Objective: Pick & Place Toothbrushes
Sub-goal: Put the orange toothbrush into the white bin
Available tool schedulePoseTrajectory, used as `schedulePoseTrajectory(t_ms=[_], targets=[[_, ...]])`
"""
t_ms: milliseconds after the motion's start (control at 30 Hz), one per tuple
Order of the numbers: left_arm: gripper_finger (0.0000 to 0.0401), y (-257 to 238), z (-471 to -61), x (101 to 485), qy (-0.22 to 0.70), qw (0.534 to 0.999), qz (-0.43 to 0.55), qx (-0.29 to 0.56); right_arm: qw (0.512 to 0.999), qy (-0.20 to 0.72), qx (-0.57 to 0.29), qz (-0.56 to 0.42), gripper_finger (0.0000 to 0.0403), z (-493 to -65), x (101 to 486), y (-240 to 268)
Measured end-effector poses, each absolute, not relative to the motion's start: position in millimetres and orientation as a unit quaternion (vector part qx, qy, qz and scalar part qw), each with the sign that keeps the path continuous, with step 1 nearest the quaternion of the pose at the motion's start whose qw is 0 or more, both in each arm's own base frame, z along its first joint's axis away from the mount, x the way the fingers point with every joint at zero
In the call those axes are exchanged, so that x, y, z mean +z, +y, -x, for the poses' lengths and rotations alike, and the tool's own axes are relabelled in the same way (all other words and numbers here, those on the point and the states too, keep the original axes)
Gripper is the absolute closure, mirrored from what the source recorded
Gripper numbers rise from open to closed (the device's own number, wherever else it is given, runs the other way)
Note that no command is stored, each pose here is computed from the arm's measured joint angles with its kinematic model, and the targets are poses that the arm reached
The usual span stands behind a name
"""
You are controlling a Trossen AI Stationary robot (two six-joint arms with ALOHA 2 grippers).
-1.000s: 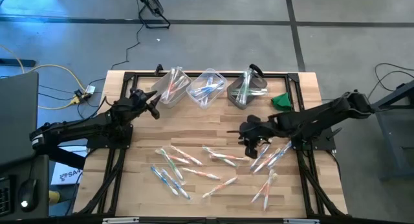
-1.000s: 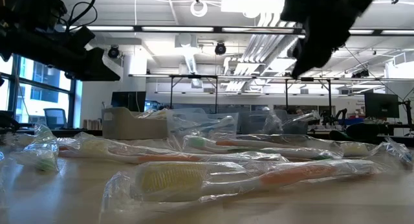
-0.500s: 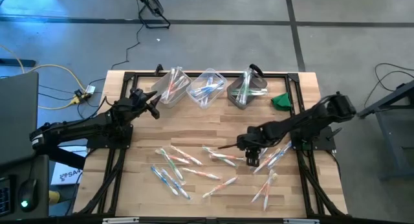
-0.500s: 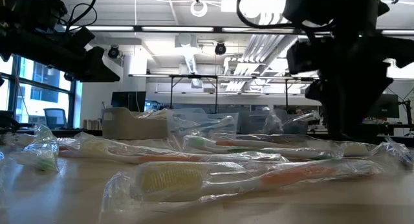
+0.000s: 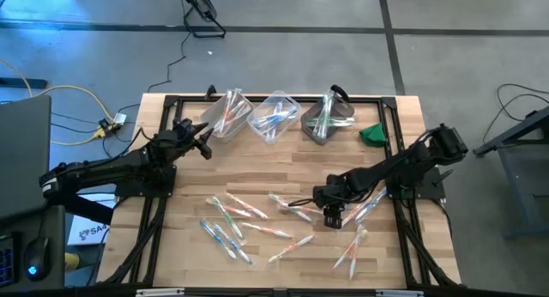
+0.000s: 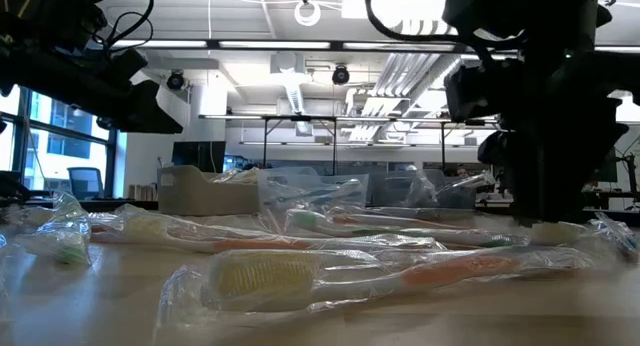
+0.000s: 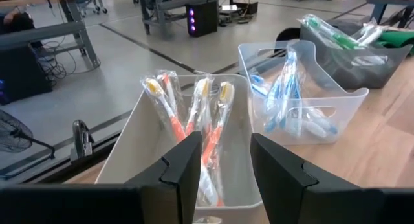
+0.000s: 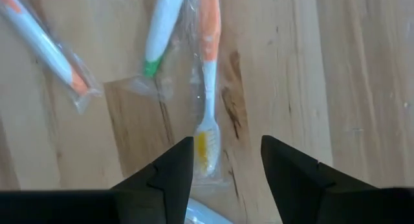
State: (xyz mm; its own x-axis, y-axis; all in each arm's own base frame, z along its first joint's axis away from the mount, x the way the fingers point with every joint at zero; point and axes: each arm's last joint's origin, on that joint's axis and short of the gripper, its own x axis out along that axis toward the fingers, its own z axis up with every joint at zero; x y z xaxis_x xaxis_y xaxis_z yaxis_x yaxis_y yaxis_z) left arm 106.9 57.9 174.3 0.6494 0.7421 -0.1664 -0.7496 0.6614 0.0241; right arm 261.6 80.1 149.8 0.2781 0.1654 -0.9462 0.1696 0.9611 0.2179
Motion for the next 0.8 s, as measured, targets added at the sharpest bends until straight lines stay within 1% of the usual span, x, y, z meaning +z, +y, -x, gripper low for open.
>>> schedulePoseTrajectory(t_ms=[267, 433, 800], targets=[[0.0269, 57.9, -106.9, 173.8, 0.084, 0.908, 0.023, 0.411, 0.787, 0.597, -0.001, -0.157, 0.0229, -263.1, 151.0, 78.7], [0.0269, 57.9, -106.9, 173.8, 0.084, 0.908, 0.023, 0.411, 0.789, 0.589, 0.018, -0.173, 0.0229, -265.6, 152.3, 81.0], [0.0269, 57.8, -106.7, 173.0, 0.087, 0.907, 0.023, 0.411, 0.791, 0.590, 0.004, -0.161, 0.0229, -268.0, 145.6, 81.1]])
